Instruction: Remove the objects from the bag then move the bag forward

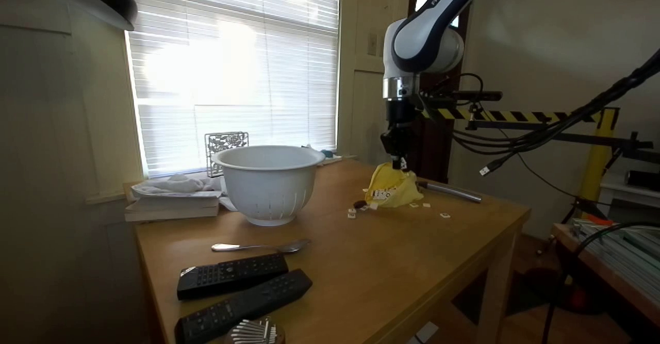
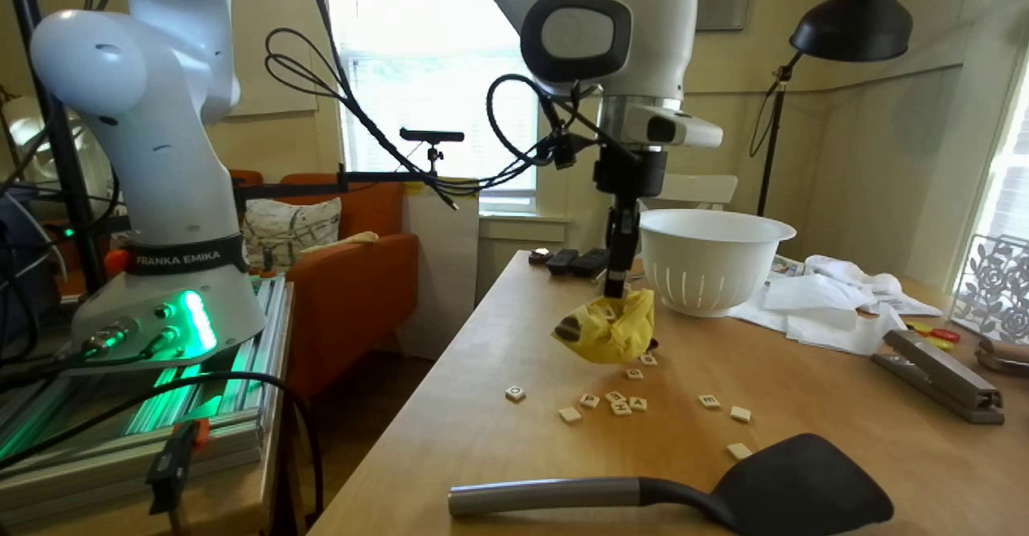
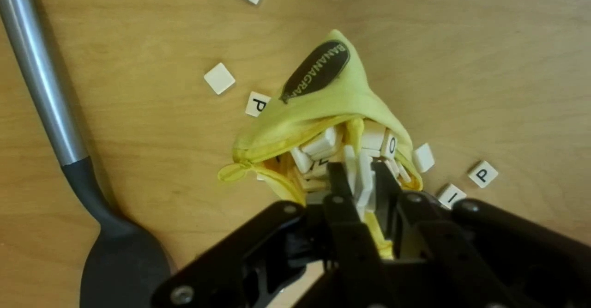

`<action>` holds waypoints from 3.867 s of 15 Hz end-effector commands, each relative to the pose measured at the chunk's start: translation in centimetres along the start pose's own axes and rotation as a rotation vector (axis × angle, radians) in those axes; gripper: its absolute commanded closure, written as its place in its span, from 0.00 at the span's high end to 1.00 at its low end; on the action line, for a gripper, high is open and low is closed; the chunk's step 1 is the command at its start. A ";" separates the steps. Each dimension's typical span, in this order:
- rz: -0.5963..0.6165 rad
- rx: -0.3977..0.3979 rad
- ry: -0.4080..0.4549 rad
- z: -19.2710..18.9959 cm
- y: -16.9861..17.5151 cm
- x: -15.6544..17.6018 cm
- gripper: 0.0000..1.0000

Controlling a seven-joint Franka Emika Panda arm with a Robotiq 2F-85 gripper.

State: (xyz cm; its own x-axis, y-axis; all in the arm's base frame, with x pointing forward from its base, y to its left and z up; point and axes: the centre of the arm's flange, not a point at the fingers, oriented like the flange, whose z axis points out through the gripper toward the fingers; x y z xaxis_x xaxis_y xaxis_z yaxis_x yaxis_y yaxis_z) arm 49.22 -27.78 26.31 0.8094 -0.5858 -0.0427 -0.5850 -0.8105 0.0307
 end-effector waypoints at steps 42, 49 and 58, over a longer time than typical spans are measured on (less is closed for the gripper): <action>0.175 0.077 0.187 6.5 -0.8 23.1 0.33; 0.159 0.062 0.165 3.2 -1.5 22.5 0.84; 0.119 -0.057 0.102 0.4 1.2 19.1 1.00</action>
State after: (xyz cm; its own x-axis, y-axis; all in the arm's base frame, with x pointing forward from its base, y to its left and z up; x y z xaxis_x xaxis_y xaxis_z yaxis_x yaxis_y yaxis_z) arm 66.52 -40.42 23.90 0.7188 -0.6878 0.1016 -0.6928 -0.7209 0.0214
